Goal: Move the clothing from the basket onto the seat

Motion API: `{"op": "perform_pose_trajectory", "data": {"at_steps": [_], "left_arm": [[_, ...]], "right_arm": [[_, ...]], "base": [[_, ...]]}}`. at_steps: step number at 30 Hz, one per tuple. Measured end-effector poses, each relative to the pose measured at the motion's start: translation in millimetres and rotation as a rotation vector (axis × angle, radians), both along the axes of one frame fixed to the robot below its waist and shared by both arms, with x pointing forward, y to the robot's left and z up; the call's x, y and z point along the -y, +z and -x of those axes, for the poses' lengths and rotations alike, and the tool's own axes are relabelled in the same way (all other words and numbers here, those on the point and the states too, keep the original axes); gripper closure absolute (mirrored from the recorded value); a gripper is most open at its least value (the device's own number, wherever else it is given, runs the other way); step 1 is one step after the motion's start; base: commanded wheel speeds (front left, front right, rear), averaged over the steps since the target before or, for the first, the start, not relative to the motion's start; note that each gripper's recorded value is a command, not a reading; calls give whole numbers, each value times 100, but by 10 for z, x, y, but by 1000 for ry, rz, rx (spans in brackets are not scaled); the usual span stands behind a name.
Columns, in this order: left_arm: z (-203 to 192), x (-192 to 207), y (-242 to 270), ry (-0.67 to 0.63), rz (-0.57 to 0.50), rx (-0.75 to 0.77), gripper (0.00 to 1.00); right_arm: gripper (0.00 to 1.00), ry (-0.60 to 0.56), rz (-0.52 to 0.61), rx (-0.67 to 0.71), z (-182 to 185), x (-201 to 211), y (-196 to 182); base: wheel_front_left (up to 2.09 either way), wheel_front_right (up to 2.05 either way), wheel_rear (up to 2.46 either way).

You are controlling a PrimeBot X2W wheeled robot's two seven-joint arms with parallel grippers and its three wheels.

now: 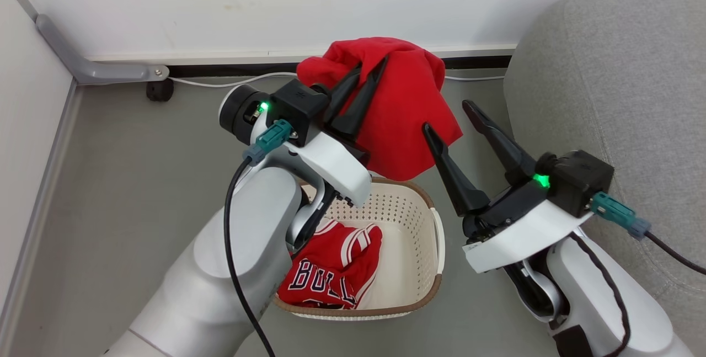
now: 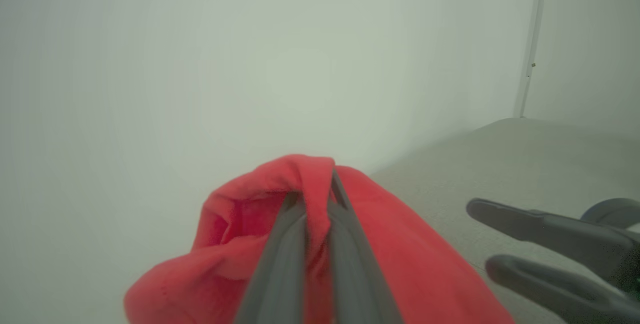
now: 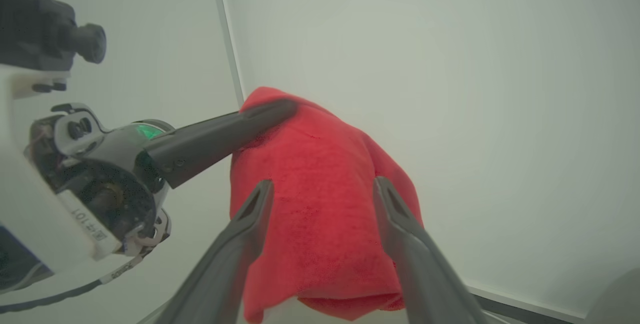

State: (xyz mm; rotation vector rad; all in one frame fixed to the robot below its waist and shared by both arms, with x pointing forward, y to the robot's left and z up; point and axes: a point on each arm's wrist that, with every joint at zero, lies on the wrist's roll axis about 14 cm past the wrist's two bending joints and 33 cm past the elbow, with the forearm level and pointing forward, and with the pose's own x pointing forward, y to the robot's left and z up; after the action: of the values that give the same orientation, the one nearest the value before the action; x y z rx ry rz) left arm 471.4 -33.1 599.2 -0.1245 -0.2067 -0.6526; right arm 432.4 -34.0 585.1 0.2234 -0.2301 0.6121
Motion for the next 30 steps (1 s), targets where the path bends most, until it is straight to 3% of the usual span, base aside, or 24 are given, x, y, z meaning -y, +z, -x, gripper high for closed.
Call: {"op": "perform_pose_trajectory", "data": {"at_steps": [16, 17, 18, 19, 27, 28, 29, 30], "left_arm": [[200, 32, 136, -38, 2, 34, 100], [211, 32, 143, -39, 2, 36, 100], [221, 31, 148, -41, 3, 35, 100], [230, 30, 155, -42, 5, 36, 100], [227, 16, 117, -33, 7, 24, 100], [221, 16, 114, -32, 7, 22, 86], [218, 16, 113, -31, 9, 22, 9], [218, 16, 113, -31, 9, 22, 0]], "right_arm": [[0, 126, 137, -123, -67, -424, -438], [6, 128, 141, -126, -73, -444, -447], [43, 129, 141, -127, -80, -461, -442], [100, 131, 139, -125, -85, -482, -427], [100, 143, 119, -112, -99, -555, -351], [100, 143, 117, -111, -100, -551, -346], [100, 141, 116, -108, -102, -542, -336], [100, 141, 116, -108, -102, -542, -336]], "base": [[0, 0, 0], [0, 0, 0], [0, 0, 0], [0, 0, 0], [0, 0, 0], [0, 0, 0], [0, 0, 0], [0, 0, 0]]}}
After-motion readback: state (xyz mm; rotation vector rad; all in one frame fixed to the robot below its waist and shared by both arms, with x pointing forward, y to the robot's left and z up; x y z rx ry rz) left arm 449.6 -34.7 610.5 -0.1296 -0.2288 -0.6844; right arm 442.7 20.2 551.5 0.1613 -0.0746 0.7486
